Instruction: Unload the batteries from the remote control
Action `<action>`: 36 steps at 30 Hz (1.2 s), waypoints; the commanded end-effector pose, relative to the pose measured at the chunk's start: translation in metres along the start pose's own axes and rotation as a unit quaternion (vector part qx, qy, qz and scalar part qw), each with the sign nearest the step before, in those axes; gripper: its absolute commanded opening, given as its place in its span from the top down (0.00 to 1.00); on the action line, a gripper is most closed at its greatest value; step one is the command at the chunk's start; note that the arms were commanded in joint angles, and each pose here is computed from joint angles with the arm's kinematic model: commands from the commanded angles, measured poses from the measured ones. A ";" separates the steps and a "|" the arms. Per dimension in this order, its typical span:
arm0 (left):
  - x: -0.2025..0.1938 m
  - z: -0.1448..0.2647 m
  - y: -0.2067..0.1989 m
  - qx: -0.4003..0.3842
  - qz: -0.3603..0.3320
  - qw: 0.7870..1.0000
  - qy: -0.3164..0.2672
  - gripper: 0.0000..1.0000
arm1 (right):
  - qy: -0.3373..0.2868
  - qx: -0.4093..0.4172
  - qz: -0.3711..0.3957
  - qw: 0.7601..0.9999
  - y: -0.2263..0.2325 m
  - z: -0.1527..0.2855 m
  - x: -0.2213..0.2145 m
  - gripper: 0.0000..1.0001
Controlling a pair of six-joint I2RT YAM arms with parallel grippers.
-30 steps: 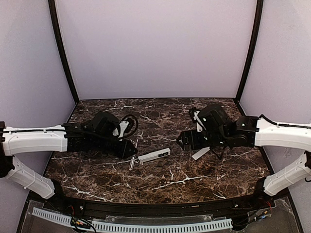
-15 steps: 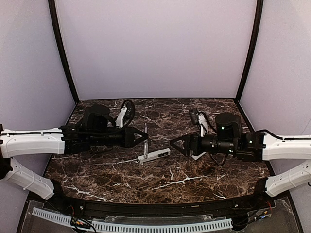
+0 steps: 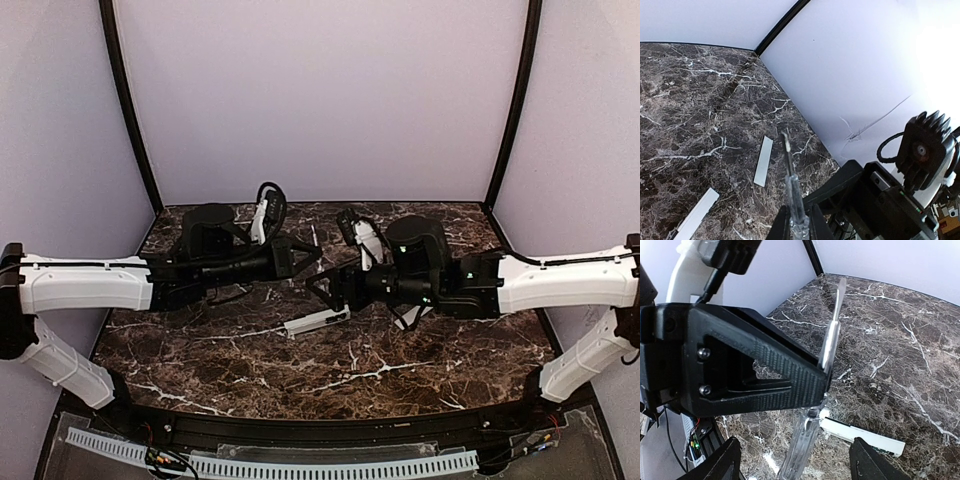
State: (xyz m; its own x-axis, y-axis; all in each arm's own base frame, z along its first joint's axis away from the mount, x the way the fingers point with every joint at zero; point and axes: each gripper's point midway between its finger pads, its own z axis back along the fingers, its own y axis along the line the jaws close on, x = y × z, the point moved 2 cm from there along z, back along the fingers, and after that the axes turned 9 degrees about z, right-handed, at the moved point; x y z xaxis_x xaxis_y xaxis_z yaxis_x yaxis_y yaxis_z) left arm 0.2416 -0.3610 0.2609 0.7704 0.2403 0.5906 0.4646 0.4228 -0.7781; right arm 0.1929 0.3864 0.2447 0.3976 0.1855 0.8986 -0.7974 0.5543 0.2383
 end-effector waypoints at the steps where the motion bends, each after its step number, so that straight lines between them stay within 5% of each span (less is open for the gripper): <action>1: 0.022 0.002 -0.017 -0.024 0.006 0.999 -0.042 1.00 | -0.004 -0.024 0.011 1.000 -0.002 -0.007 0.006 0.29; 16: 0.022 0.003 -0.014 -0.039 0.015 0.997 -0.060 1.00 | 0.006 -0.059 0.007 0.998 -0.012 -0.016 0.001 0.81; 26: 0.016 0.006 -0.011 -0.040 0.003 0.998 -0.052 0.91 | 0.014 -0.051 0.018 0.998 -0.010 -0.014 -0.003 1.00; 30: 0.018 0.015 -0.014 -0.028 -0.018 0.998 -0.048 0.68 | 0.025 -0.051 0.041 0.998 -0.012 -0.008 -0.009 1.00; 31: 0.014 0.016 -0.009 -0.015 -0.021 0.999 -0.038 0.51 | 0.034 -0.054 0.050 0.997 -0.014 -0.005 -0.013 1.00; 33: 0.013 0.023 -0.008 -0.009 -0.019 0.999 -0.024 0.36 | 0.047 -0.052 0.074 0.995 -0.015 0.002 -0.019 1.00; 36: 0.010 0.038 -0.007 -0.006 -0.011 1.000 0.004 0.31 | 0.065 -0.046 0.117 0.990 -0.015 0.013 -0.025 1.00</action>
State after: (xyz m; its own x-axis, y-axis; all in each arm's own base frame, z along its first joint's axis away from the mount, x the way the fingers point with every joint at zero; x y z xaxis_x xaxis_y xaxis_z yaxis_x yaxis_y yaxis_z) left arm 0.2433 -0.3481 0.2767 0.7358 0.2873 0.6132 0.4873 0.4041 -0.7741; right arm 0.1999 0.3787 0.2216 0.3549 0.3193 0.8787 -0.7874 0.6087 0.0969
